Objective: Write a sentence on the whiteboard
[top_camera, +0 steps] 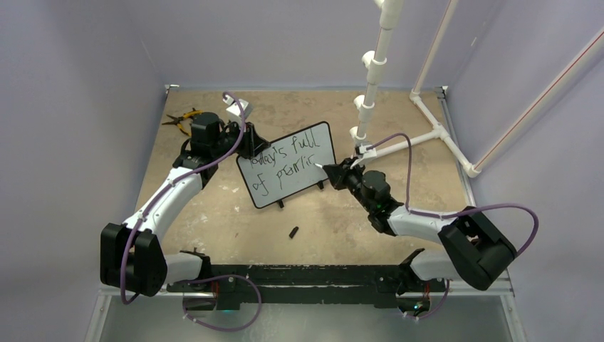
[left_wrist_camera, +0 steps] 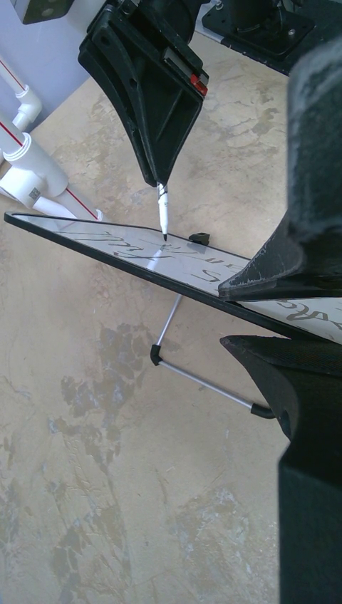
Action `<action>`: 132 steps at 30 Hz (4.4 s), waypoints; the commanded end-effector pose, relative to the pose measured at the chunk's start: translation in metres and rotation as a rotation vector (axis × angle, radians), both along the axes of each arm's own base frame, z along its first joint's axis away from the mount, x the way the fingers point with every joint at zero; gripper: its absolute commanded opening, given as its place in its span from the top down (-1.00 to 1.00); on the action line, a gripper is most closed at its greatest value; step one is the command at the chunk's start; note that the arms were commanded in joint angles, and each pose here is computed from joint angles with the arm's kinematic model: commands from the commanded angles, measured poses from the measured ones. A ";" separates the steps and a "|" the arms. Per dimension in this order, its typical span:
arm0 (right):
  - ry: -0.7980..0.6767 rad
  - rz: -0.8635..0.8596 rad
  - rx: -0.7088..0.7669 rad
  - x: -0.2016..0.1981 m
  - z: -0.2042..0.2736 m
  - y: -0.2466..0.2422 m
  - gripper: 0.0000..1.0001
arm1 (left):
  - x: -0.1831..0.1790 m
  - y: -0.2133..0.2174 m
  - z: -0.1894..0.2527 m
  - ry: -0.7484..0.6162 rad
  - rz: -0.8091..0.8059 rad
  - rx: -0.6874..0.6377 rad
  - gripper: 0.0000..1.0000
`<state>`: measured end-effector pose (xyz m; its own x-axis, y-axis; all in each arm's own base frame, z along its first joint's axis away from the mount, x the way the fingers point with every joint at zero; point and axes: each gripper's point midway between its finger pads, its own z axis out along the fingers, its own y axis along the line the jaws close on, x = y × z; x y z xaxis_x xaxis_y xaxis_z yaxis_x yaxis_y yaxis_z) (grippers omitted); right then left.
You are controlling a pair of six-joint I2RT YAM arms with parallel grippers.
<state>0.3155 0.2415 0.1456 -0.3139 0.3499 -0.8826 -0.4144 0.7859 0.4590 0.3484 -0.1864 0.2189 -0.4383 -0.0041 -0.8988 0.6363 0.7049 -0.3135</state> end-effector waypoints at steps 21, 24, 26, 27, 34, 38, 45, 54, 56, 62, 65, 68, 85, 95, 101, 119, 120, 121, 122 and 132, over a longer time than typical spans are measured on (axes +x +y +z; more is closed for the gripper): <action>-0.014 0.040 -0.013 0.001 -0.002 0.008 1.00 | -0.012 -0.002 -0.027 0.101 -0.006 0.025 0.57; -0.024 0.051 -0.009 0.001 0.001 0.010 1.00 | -0.012 -0.002 -0.027 0.101 -0.005 0.025 0.56; -0.026 0.051 -0.008 0.001 0.002 0.010 1.00 | -0.012 -0.002 -0.027 0.100 -0.006 0.025 0.57; -0.027 0.046 -0.007 0.002 0.003 0.010 1.00 | -0.012 -0.002 -0.027 0.099 -0.006 0.026 0.57; 0.003 -0.060 -0.001 0.006 0.001 -0.009 1.00 | -0.012 -0.002 -0.027 0.098 -0.005 0.026 0.56; -0.003 -0.077 0.012 0.007 0.008 -0.011 1.00 | -0.012 -0.002 -0.027 0.098 -0.004 0.027 0.57; -0.037 -0.049 0.026 0.012 0.019 -0.002 1.00 | -0.012 -0.002 -0.027 0.098 -0.004 0.029 0.56; -0.088 -0.007 0.014 0.014 0.026 0.006 1.00 | -0.012 -0.002 -0.028 0.099 -0.005 0.028 0.57; -0.084 0.003 0.012 0.014 0.024 0.009 1.00 | -0.012 -0.002 -0.027 0.099 -0.005 0.028 0.57; -0.089 0.013 0.017 0.014 0.026 0.011 1.00 | -0.012 -0.002 -0.028 0.100 -0.004 0.028 0.57; -0.108 -0.003 0.030 0.012 0.034 0.006 1.00 | -0.012 -0.002 -0.027 0.100 -0.006 0.027 0.57; -0.097 -0.020 0.044 0.006 0.033 -0.001 1.00 | -0.012 -0.002 -0.027 0.099 -0.005 0.027 0.57; -0.058 -0.095 -0.001 0.017 0.018 -0.013 1.00 | -0.012 -0.002 -0.030 0.104 -0.008 0.030 0.57; -0.049 -0.141 -0.003 0.023 0.016 -0.024 1.00 | -0.012 -0.002 -0.031 0.104 -0.009 0.036 0.57; -0.064 -0.153 0.000 0.029 0.022 -0.026 1.00 | -0.013 -0.001 -0.032 0.104 -0.010 0.040 0.58; -0.143 -0.079 0.025 0.025 0.042 -0.015 1.00 | -0.011 -0.002 -0.036 0.114 -0.012 0.045 0.57; -0.143 -0.075 0.020 0.026 0.042 -0.014 1.00 | -0.011 -0.002 -0.036 0.113 -0.013 0.045 0.57; -0.143 -0.067 0.015 0.026 0.042 -0.013 1.00 | -0.011 -0.002 -0.035 0.112 -0.012 0.045 0.58; -0.145 -0.058 0.012 0.026 0.042 -0.011 1.00 | -0.011 -0.002 -0.036 0.115 -0.014 0.044 0.58; -0.118 -0.015 -0.023 0.023 0.028 -0.005 1.00 | -0.011 -0.002 -0.035 0.113 -0.015 0.044 0.58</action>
